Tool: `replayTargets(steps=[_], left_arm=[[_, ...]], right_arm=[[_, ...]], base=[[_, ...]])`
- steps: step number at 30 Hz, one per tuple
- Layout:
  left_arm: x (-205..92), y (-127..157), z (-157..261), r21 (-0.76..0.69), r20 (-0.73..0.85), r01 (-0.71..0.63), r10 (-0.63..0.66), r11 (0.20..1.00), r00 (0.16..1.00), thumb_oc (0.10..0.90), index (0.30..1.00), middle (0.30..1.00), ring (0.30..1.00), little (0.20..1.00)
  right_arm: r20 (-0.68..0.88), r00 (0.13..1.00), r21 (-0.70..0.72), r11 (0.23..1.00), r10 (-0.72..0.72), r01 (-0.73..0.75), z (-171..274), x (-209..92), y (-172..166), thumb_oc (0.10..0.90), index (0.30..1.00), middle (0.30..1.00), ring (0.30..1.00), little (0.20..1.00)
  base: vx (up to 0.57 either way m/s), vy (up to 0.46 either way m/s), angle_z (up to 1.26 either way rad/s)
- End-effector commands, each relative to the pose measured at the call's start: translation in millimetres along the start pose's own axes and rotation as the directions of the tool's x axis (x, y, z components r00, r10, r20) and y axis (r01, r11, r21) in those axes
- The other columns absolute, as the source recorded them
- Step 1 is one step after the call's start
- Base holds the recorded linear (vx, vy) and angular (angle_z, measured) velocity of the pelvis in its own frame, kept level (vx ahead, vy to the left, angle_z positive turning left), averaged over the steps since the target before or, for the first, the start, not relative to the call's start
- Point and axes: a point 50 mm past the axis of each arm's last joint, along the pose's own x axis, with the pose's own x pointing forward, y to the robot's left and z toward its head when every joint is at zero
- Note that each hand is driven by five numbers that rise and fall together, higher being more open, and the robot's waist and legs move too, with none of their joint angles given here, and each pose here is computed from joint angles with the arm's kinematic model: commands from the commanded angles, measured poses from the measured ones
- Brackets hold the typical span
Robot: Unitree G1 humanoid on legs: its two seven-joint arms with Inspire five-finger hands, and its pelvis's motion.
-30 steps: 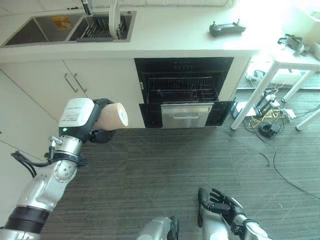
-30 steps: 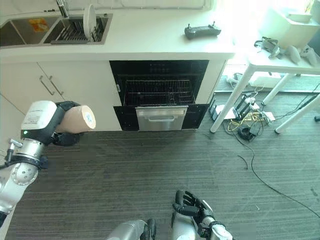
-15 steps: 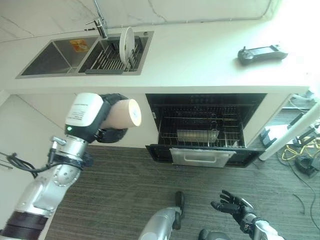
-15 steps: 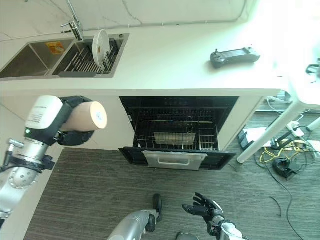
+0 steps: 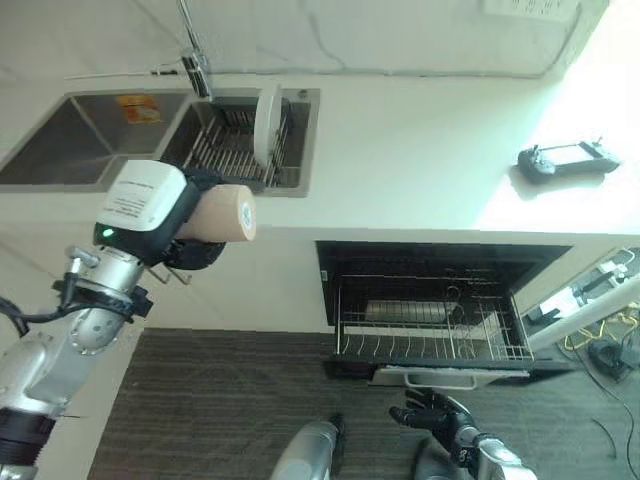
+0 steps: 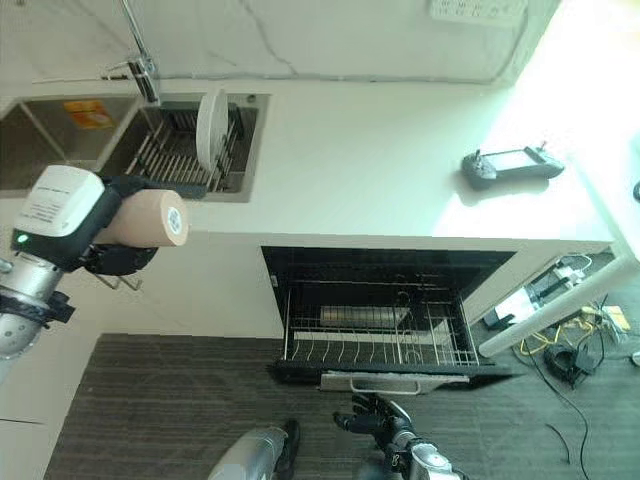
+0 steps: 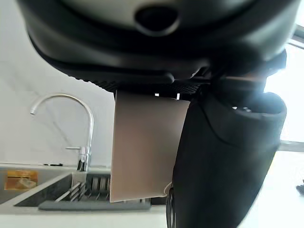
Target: Place the dishes in the dishwasher.
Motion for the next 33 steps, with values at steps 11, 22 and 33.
replayTargets(steps=[11, 22, 33], left_arm=[[26, 49, 26, -0.071, 0.157, -0.195, 0.204, 0.978, 0.966, 0.4, 0.3, 0.3, 0.3, 0.3], [26, 26, 37, -0.274, 0.155, -0.18, 0.228, 0.945, 0.961, 0.4, 0.3, 0.3, 0.3, 0.3], [28, -52, 58, -0.842, -0.165, -0.275, 0.265, 0.464, 0.95, 0.4, 0.3, 0.3, 0.3, 0.3]], right_arm=[[0.079, 0.984, 0.037, 0.987, -0.16, 0.157, 8, -14, -37, 0.8, 0.9, 0.9, 0.9, 0.9], [0.149, 0.958, 0.137, 0.964, -0.246, 0.227, 2, -26, -40, 0.8, 0.9, 0.9, 0.9, 0.9], [0.612, 0.641, 0.116, 0.854, -0.463, 0.507, 75, -87, -53, 0.8, 0.9, 0.9, 0.9, 0.9]], base=[[0.02, -0.065, 0.01], [0.01, 0.002, -0.08], [-0.02, 0.059, -0.55]])
